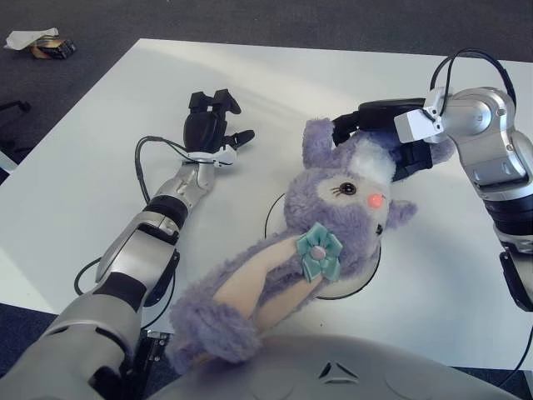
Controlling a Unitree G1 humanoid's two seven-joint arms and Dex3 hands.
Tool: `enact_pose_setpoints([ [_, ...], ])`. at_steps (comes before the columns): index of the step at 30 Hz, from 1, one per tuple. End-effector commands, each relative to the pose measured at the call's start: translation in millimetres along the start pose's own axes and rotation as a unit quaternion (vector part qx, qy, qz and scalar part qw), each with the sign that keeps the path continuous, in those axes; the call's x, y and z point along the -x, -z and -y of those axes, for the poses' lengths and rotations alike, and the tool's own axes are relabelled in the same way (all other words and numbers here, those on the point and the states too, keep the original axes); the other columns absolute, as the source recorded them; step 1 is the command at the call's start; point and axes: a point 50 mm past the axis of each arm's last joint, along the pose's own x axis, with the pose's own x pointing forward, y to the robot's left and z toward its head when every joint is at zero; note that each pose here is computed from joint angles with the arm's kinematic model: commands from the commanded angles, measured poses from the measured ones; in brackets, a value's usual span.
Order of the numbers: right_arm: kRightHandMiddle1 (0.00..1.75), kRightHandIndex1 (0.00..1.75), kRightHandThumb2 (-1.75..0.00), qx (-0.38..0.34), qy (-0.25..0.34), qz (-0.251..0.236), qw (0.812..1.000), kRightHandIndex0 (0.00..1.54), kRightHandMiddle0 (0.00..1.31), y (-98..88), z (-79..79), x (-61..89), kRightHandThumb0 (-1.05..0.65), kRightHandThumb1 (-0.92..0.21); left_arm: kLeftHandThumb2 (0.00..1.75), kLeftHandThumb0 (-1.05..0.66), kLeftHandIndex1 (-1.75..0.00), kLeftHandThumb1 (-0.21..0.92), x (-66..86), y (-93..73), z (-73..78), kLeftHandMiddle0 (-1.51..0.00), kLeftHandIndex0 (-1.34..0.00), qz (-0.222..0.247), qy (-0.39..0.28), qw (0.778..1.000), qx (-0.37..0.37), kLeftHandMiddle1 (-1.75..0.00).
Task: Put the doll into the plate.
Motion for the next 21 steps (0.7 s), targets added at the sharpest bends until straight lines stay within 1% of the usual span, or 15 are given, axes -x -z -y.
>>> enact_pose_setpoints([
  [1,1.75,1.66,-1.7,0.014,-0.013,0.014,1.0,0.89,0.66,-2.8,-0.7,5.2,0.0,0.04,0.52,-0.35,-1.75,0.92,21.9,5.7,14.6,-0.1,-0.19,-0.019,0.029,0.999,-0.001,-1.39],
  [2,1.75,1.65,-1.69,0.016,-0.015,0.015,1.0,0.9,0.67,-2.7,-0.9,5.6,0.0,0.04,0.52,-0.35,-1.75,0.92,21.9,5.5,14.7,-0.1,-0.19,-0.019,0.029,0.999,-0.001,-1.39],
  [4,1.75,1.63,-1.68,0.024,-0.035,0.022,0.999,0.9,0.67,-1.6,-5.7,-0.1,0.0,0.04,0.52,-0.35,-1.75,0.92,21.9,5.2,15.0,-0.1,-0.19,-0.017,0.03,0.999,-0.002,-1.39],
  [6,1.75,1.61,-1.68,0.028,-0.046,0.035,0.998,0.91,0.67,-1.3,-10.1,-1.9,0.0,0.04,0.52,-0.35,-1.75,0.92,21.9,5.0,15.0,-0.09,-0.19,-0.016,0.029,0.999,-0.003,-1.39],
  [9,1.75,1.61,-1.68,0.026,-0.043,0.05,0.997,0.91,0.67,-2.2,-10.7,8.7,0.0,0.04,0.52,-0.35,-1.75,0.92,21.8,4.7,15.0,-0.1,-0.19,-0.014,0.028,0.999,-0.004,-1.39],
  [13,1.75,1.6,-1.68,0.022,-0.047,0.053,0.997,0.92,0.67,0.3,-11.4,7.6,0.0,0.05,0.52,-0.35,-1.75,0.92,21.8,4.4,15.3,-0.1,-0.19,-0.013,0.028,1.0,-0.005,-1.37],
  [16,1.75,1.6,-1.68,0.036,-0.044,0.057,0.997,0.92,0.68,-1.2,-11.0,8.9,0.0,0.05,0.52,-0.35,-1.75,0.92,21.9,4.3,15.6,-0.1,-0.19,-0.013,0.029,0.999,-0.005,-1.35],
  [19,1.75,1.6,-1.68,0.046,-0.032,0.069,0.996,0.91,0.67,-0.3,-13.8,16.4,0.0,0.04,0.52,-0.35,-1.75,0.92,21.9,4.2,15.8,-0.09,-0.19,-0.013,0.028,1.0,-0.006,-1.34],
  [21,1.75,1.61,-1.68,0.041,-0.027,0.074,0.996,0.9,0.67,0.8,-14.0,15.2,0.0,0.04,0.52,-0.35,-1.75,0.92,22.0,4.1,15.8,-0.1,-0.19,-0.013,0.028,1.0,-0.007,-1.34],
])
